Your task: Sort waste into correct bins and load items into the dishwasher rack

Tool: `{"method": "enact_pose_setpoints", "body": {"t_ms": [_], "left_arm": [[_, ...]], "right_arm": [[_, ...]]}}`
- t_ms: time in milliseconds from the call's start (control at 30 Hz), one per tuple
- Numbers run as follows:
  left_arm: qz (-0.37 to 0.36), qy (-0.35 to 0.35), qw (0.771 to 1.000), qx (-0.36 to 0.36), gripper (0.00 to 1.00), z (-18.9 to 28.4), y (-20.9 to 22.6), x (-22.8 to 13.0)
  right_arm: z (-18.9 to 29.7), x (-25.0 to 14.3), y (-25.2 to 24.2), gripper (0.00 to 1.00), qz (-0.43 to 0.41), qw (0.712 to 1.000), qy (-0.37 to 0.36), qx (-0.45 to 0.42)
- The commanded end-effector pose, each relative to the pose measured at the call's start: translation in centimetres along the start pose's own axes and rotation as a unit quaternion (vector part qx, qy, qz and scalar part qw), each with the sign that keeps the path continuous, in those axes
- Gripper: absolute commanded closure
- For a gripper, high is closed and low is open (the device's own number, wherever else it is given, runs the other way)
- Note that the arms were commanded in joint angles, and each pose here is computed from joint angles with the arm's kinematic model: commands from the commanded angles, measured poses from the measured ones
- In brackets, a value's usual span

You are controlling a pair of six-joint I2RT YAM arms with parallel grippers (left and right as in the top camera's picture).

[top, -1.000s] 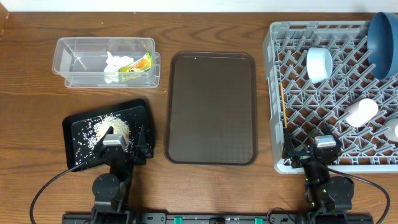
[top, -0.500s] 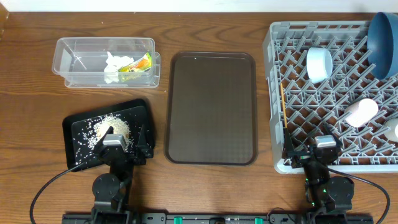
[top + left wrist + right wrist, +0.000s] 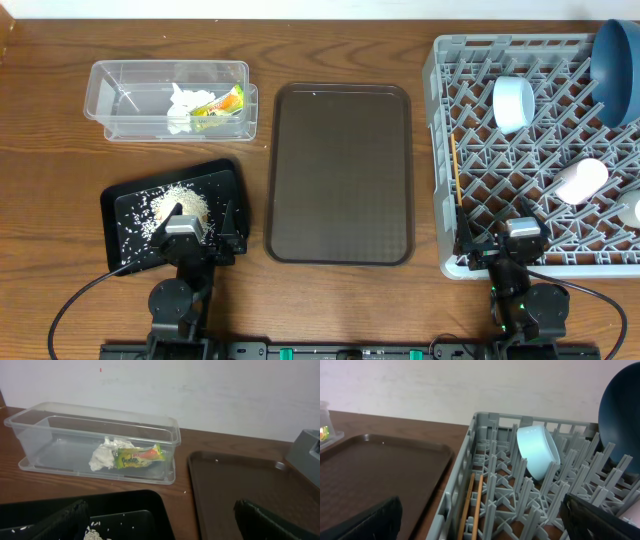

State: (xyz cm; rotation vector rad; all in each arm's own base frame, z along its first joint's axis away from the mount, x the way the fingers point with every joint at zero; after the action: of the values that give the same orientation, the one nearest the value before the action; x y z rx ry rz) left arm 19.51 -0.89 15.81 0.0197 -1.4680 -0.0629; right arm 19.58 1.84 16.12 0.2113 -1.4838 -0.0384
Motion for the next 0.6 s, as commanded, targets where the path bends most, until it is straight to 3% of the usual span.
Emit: {"method": "enact_pose_setpoints", "body": {"t_ms": [0, 567], "left_arm": [[-0.009, 0.027, 1.0, 0.006, 0.05, -0.06, 0.16, -1.41], [-0.009, 0.027, 1.0, 0.006, 0.05, -0.06, 0.16, -1.41]], "right_arm": [[0.04, 0.01, -0.24, 0.01, 0.004, 1.0, -0.002, -0.007], [0.04, 0.02, -0.24, 0.02, 0.004, 1.0, -0.002, -0.007]]}}
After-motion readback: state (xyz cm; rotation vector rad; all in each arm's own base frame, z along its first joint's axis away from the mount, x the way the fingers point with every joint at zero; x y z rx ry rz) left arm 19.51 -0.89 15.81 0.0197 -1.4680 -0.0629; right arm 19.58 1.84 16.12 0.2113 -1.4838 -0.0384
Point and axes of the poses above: each gripper's point midway between its finger pads, its own z axis back along the fingers, its own y axis along the line the jaws close on, x = y × z, the point moved 5 cm from there along z, back along the fingers, and after that the axes turned 12 degrees about -z, right-handed, at the moved point
